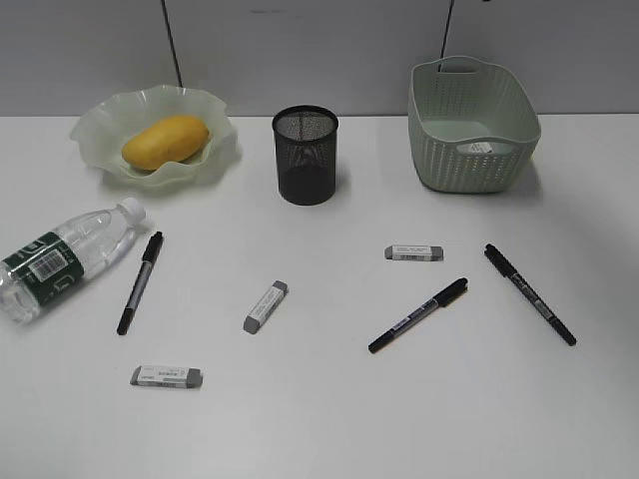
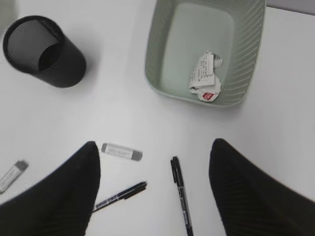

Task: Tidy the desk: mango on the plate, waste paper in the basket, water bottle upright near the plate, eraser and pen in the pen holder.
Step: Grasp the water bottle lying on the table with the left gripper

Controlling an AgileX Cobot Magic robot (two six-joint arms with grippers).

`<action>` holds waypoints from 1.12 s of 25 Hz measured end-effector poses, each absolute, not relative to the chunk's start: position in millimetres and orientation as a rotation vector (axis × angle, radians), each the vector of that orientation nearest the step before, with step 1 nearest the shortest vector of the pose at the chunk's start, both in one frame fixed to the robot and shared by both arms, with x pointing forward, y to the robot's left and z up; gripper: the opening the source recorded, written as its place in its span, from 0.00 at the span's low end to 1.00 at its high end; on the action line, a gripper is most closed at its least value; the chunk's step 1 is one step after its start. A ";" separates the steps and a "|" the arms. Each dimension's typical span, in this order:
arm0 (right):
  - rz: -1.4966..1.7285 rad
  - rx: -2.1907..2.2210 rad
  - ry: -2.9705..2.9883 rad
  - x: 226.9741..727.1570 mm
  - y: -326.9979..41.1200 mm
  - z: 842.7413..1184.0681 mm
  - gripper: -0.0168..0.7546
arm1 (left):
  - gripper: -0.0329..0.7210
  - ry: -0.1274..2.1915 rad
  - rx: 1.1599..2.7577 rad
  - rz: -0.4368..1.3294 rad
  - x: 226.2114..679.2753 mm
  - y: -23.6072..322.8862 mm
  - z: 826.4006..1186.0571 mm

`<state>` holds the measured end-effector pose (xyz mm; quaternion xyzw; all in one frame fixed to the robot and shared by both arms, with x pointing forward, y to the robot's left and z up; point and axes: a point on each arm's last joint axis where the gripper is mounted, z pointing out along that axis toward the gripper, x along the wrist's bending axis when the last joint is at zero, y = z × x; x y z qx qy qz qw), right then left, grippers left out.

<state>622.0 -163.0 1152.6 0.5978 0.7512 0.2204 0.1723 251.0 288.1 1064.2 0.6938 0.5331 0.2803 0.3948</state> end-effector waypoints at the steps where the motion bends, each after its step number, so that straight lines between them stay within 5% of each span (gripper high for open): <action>1: 0.628 1.685 2.145 611.2 -161.5 1156.4 0.72 | 0.71 1.352 1.759 0.711 251.0 288.1 1064.2; 15: 0.565 1.698 2.213 448.6 -216.4 1150.7 0.72 | 0.71 1.352 1.759 0.710 251.0 288.1 1064.2; 28: 0.871 1.575 2.040 303.0 -276.5 1124.2 0.72 | 0.71 1.351 1.758 0.707 251.0 287.8 1064.2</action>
